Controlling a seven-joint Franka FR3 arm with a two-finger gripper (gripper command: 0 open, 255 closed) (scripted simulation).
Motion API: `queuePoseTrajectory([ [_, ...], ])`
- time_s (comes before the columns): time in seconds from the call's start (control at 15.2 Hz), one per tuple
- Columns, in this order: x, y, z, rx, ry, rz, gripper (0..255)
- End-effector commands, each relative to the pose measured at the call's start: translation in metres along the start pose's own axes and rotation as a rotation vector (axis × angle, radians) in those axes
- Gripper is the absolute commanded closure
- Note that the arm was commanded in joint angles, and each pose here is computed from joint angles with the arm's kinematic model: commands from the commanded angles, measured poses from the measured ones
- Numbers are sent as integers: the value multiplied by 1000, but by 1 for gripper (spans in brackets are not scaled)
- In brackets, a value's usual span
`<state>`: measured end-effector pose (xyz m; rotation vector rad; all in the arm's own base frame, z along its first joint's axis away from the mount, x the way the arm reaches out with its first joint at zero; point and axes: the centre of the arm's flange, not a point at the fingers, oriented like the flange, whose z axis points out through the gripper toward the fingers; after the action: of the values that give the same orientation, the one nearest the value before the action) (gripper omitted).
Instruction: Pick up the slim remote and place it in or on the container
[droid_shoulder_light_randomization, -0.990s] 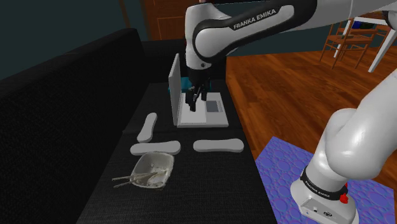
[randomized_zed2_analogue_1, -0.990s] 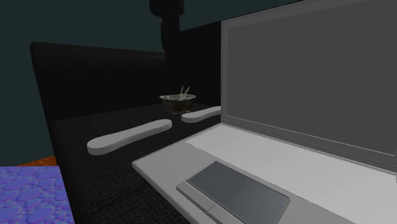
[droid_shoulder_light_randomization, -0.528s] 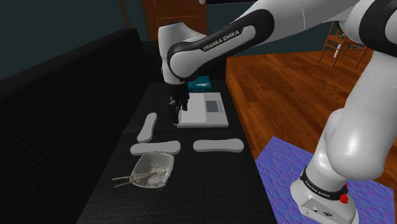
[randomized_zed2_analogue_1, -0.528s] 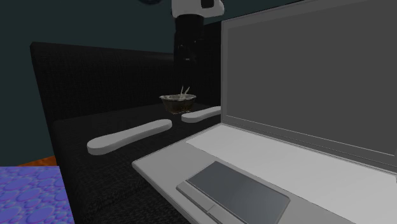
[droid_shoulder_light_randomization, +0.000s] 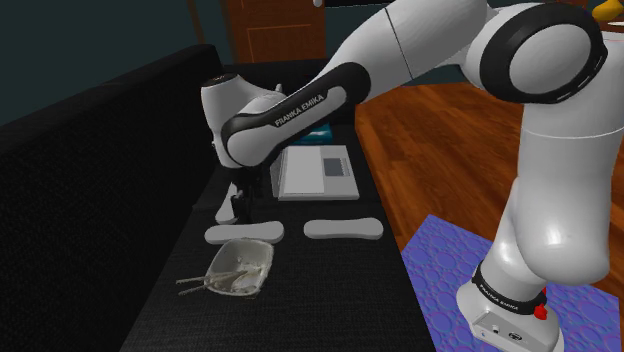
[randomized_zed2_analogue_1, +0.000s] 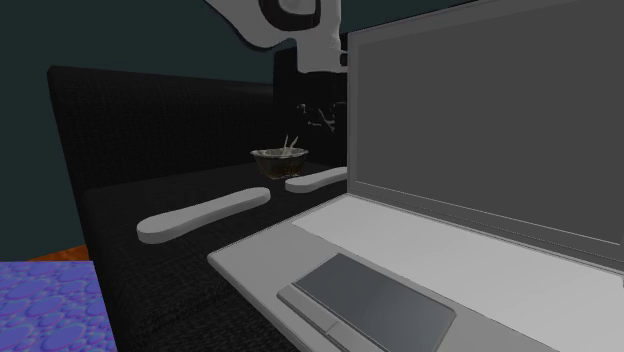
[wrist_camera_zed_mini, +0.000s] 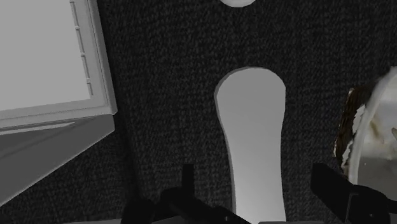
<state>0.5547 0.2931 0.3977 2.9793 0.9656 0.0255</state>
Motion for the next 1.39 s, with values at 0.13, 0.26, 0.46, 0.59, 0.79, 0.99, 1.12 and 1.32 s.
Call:
queuePoseTrajectory([
  [0.13, 32, -27, 27, -14, -9, -98, 0],
  [0.26, 32, -26, 38, -14, -9, -98, 0],
  [0.46, 31, -26, 54, -14, -9, -98, 0],
  [0.59, 31, -26, 64, -14, -9, -98, 0],
  [0.79, 31, -26, 67, -14, -9, -98, 0],
  [0.99, 31, -26, 67, -14, -9, -98, 0],
  [1.12, 31, -26, 67, -14, -9, -98, 0],
  [1.32, 31, -26, 68, -13, -9, -98, 255],
])
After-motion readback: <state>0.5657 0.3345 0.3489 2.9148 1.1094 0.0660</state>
